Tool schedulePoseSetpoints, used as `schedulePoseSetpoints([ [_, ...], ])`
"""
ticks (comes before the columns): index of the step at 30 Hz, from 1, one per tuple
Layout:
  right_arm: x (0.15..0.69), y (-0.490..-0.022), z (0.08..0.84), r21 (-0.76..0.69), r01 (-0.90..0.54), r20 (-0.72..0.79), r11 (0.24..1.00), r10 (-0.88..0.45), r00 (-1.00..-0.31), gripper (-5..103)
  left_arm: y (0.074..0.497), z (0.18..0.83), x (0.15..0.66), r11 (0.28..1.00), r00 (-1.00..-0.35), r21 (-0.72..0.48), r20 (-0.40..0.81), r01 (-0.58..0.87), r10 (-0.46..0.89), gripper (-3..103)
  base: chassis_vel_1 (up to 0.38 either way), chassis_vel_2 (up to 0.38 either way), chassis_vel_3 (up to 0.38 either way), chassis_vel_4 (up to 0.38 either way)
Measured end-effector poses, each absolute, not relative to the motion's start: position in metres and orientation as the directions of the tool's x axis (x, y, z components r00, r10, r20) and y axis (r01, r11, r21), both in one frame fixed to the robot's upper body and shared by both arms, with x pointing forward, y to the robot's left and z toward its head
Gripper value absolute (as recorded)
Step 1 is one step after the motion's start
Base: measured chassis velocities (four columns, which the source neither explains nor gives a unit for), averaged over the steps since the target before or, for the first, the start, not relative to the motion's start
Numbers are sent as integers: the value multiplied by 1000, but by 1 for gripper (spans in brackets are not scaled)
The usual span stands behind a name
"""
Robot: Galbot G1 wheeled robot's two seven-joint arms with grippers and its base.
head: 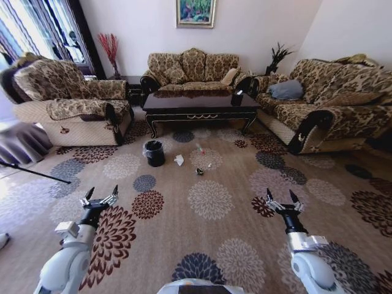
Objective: Move to the front of the table and pick up the trash from the floor, then place it into the trash bin.
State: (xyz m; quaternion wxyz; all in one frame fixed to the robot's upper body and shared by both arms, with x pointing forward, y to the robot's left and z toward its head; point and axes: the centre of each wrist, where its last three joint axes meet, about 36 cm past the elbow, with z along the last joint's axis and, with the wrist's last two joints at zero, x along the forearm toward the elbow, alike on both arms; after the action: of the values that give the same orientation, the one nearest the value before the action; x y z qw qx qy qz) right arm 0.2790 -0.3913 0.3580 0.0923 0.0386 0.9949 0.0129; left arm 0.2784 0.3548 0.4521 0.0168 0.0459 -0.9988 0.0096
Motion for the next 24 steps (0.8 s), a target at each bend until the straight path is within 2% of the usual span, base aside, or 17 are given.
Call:
schedulePoseSetpoints([
  [24,284,-394,351,31,90,-207,995,95,-974,100,356,447,284,996,-996,-7,25,-89,-89,100,0,0,0,0],
])
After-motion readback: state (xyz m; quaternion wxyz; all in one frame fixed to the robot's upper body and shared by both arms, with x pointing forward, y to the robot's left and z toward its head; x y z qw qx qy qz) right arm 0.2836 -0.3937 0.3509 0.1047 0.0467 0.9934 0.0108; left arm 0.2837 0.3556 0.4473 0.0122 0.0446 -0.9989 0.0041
